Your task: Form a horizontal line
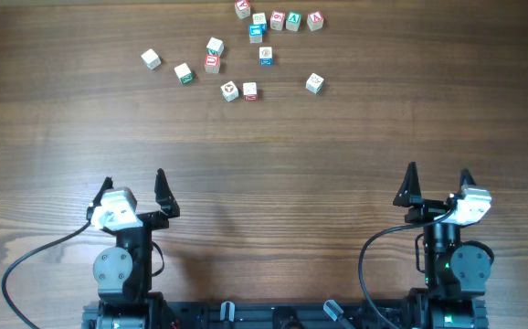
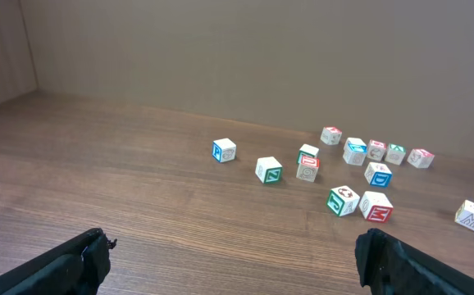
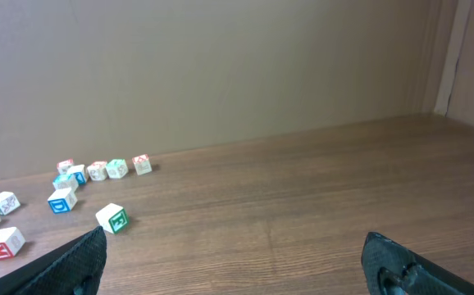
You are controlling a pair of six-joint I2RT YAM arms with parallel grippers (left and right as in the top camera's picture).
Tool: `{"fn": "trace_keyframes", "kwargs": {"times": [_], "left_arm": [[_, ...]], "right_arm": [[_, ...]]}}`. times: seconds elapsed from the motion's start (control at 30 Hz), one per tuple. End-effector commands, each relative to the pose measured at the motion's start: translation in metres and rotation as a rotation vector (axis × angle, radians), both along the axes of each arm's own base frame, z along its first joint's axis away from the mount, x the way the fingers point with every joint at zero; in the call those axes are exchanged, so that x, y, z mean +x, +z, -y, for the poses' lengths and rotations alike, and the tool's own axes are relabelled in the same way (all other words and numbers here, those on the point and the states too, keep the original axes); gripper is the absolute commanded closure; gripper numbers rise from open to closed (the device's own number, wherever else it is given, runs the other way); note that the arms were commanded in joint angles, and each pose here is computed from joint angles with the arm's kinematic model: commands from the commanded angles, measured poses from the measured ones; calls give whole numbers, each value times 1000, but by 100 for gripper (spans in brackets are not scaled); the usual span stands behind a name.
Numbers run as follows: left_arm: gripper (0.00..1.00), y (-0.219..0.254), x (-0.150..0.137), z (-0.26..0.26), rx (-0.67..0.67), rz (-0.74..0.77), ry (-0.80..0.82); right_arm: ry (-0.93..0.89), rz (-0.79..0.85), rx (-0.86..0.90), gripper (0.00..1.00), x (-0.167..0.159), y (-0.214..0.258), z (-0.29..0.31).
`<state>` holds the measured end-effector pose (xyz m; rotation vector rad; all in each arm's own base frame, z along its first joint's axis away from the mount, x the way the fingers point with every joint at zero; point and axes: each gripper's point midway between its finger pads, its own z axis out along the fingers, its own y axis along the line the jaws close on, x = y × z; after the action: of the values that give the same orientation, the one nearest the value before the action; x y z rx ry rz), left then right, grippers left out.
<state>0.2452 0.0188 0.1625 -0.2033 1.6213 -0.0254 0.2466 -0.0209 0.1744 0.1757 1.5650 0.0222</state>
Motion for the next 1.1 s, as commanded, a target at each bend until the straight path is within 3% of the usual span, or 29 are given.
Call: {"fn": "trace_keyframes", "kwargs": {"times": [0.0,1.07], "left_arm": [[0,-3,1,4,19,-3,-24],[0,1,1,2,20,16,-8]], "right_arm": [[-14,14,-20,1,-1,3,3],[-14,14,-20,0,-1,3,3]]}}
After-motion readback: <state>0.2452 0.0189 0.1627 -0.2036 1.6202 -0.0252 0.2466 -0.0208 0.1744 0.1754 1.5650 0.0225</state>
